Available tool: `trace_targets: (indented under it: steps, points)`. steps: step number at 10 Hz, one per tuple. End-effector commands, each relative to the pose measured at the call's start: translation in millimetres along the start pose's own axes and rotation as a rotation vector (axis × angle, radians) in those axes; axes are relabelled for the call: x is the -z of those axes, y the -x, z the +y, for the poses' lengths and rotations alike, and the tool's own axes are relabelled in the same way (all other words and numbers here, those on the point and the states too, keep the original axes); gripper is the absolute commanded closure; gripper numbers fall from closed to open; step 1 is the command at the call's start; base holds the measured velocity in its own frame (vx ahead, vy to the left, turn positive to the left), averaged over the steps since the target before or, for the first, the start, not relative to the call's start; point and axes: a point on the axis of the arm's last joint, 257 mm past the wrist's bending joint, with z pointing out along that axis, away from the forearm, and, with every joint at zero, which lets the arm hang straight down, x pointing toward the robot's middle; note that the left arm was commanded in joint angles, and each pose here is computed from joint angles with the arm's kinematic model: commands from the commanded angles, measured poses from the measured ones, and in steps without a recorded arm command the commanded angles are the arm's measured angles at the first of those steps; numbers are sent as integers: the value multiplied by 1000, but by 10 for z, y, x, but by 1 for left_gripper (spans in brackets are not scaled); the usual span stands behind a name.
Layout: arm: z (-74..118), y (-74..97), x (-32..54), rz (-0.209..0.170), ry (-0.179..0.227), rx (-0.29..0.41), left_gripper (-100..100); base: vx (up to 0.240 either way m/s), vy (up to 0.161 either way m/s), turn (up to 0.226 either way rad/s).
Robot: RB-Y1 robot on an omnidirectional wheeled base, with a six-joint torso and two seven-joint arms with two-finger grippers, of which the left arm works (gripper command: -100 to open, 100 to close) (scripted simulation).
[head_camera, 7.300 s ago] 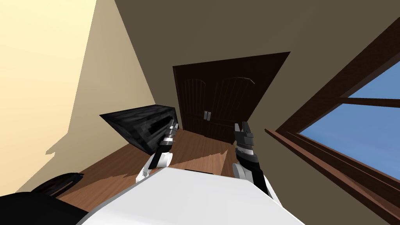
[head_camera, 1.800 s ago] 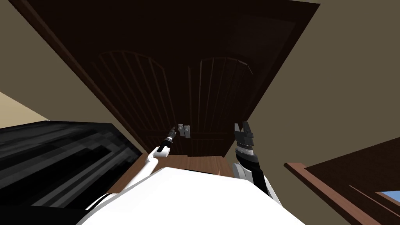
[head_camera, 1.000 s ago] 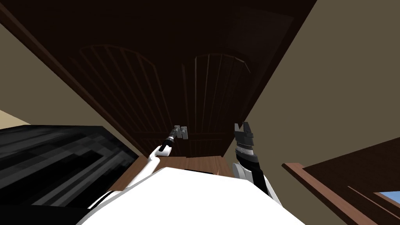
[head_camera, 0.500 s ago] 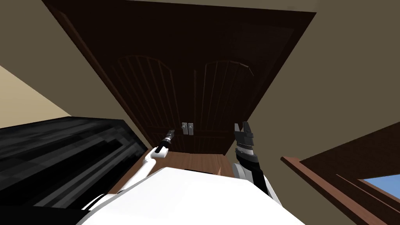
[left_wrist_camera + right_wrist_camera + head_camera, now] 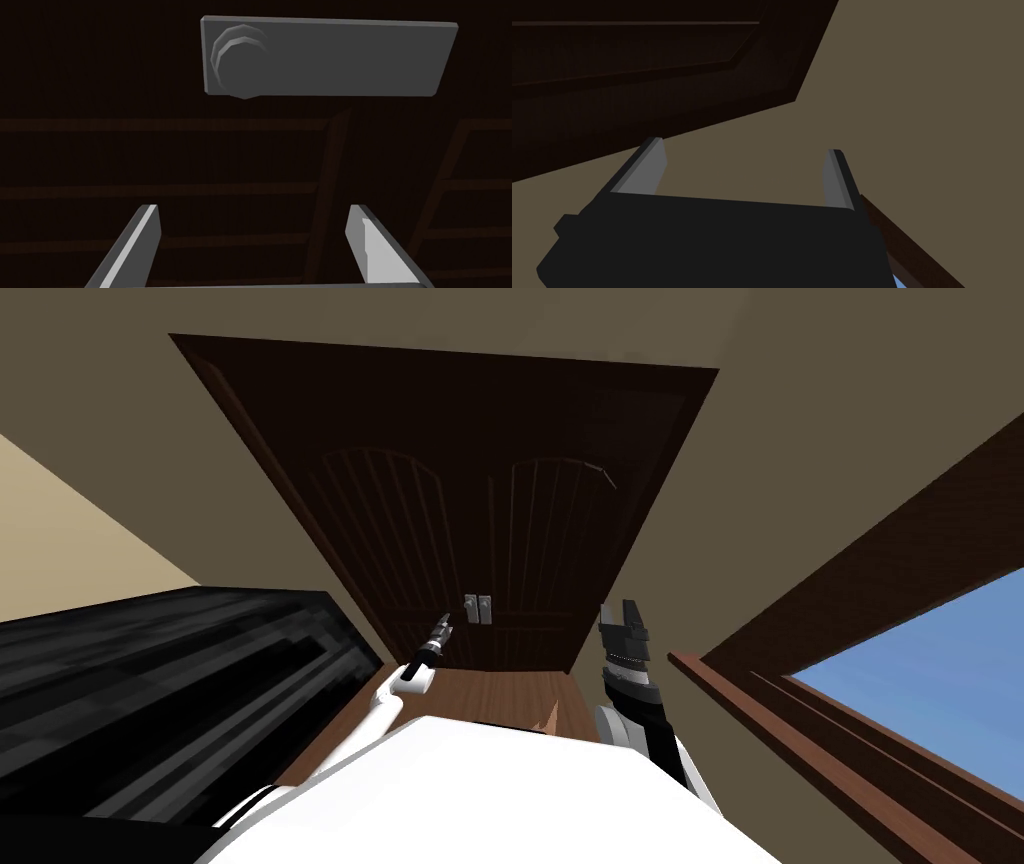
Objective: Pull the door open
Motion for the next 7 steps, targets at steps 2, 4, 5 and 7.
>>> trace_targets:
  steps: [2,4,5,7]
  points:
    - [53,245,58,-36,17,-16,-100,-61,1,73]
    - [102,526,125,-78,37,-33,-100,-22,77,182]
    - [119,675,158,-102,46,-42,-100,60,80,113]
    - [110,737,148,-114,48,-45,-100,156,43,23]
